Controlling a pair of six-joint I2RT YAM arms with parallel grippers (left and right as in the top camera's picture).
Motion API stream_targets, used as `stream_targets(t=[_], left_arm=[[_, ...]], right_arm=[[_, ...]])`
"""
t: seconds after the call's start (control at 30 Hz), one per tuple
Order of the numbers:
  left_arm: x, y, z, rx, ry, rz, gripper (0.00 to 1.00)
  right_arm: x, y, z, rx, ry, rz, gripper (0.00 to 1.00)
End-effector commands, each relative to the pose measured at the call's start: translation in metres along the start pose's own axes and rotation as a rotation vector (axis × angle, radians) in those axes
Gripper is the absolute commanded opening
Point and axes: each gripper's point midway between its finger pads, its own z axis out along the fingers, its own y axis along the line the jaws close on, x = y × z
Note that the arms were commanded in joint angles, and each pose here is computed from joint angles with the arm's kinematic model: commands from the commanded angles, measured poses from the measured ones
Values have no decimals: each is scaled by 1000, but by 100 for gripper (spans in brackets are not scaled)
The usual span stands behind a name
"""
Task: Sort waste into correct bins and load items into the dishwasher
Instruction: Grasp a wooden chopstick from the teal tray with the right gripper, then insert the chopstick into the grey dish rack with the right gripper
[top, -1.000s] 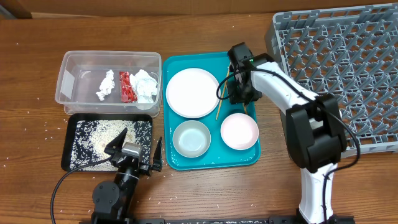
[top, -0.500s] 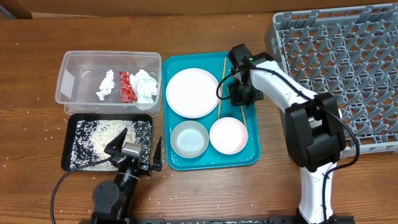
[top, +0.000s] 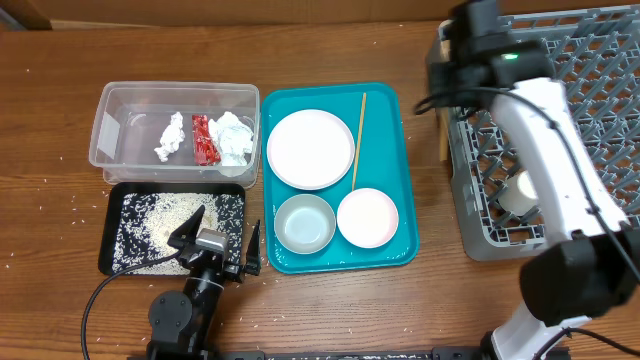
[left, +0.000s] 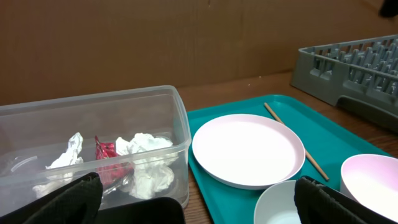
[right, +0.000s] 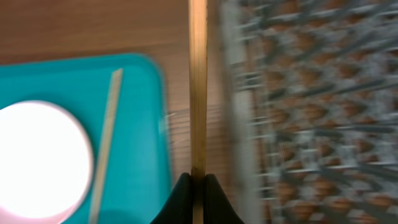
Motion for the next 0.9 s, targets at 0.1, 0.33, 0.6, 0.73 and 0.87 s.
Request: stream_targets(t=[0.1,0.33,0.6,0.73,0.87], left_arm=[[1,1,0,-6,-5,17,100],[1,1,0,-6,-5,17,100],[1,1,0,-6,-5,17,100],[1,1,0,-6,-5,17,100],[1,1,0,-6,-5,17,100]], right_arm=[[8,-57,27,104,43,-30,4],[30,-59,48,120,114,-52,4],[31,-36,37,140,118,-116,40],[31,17,31,-43,112,-144,47],[37,82,26,-292,130,-52,48]])
